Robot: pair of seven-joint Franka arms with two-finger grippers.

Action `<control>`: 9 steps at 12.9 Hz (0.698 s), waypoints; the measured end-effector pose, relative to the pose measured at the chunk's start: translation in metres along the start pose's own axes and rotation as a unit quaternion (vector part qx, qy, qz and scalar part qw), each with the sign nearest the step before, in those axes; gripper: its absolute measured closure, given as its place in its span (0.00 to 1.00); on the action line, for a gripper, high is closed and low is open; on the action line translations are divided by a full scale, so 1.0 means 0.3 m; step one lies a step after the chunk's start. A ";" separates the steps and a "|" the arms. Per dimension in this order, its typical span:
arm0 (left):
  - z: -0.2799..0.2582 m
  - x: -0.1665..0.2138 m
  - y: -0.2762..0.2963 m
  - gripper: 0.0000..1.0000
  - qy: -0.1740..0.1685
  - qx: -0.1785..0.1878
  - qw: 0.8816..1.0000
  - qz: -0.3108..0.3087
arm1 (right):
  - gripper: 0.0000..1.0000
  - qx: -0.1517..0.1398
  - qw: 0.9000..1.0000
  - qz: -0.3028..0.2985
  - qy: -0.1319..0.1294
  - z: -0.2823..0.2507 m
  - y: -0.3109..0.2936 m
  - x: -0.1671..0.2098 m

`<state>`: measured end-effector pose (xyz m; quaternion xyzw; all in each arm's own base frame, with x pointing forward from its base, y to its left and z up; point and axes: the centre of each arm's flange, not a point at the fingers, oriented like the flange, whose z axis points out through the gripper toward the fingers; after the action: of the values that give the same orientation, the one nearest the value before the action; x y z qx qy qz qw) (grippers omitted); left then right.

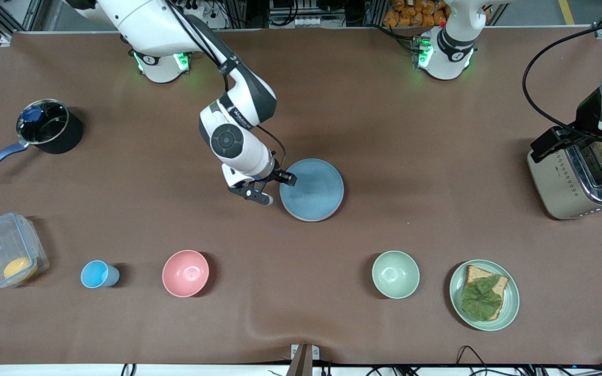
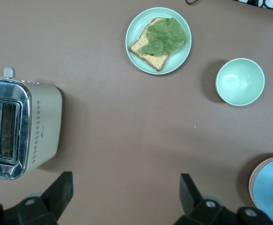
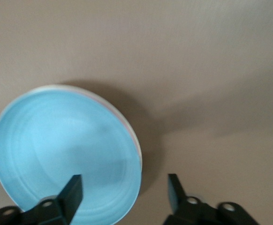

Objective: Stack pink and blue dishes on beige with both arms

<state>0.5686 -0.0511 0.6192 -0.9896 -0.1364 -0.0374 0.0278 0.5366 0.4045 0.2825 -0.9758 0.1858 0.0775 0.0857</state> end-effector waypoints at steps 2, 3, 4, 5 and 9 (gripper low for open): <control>0.000 0.000 0.001 0.00 0.000 0.000 1.000 0.000 | 0.00 -0.020 0.999 -0.028 -0.012 -0.148 0.103 0.109; 0.000 0.000 0.001 0.00 0.000 0.000 1.000 0.000 | 0.00 -0.025 0.999 -0.040 -0.018 -0.250 0.178 0.171; -0.001 0.000 0.001 0.00 0.000 0.000 1.000 0.000 | 0.00 -0.027 0.998 -0.059 -0.022 -0.360 0.257 0.220; -0.001 0.000 0.002 0.00 0.000 0.000 1.000 0.001 | 0.00 -0.029 0.996 -0.083 -0.024 -0.465 0.331 0.251; -0.004 -0.005 0.014 0.00 0.001 -0.001 1.000 0.004 | 0.00 -0.047 0.989 -0.142 0.024 -0.807 0.578 0.322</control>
<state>0.5682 -0.0556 0.6202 -0.9901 -0.1324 -0.0384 0.0271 0.5890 0.1644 0.4764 -0.9967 0.0439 0.0502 0.0452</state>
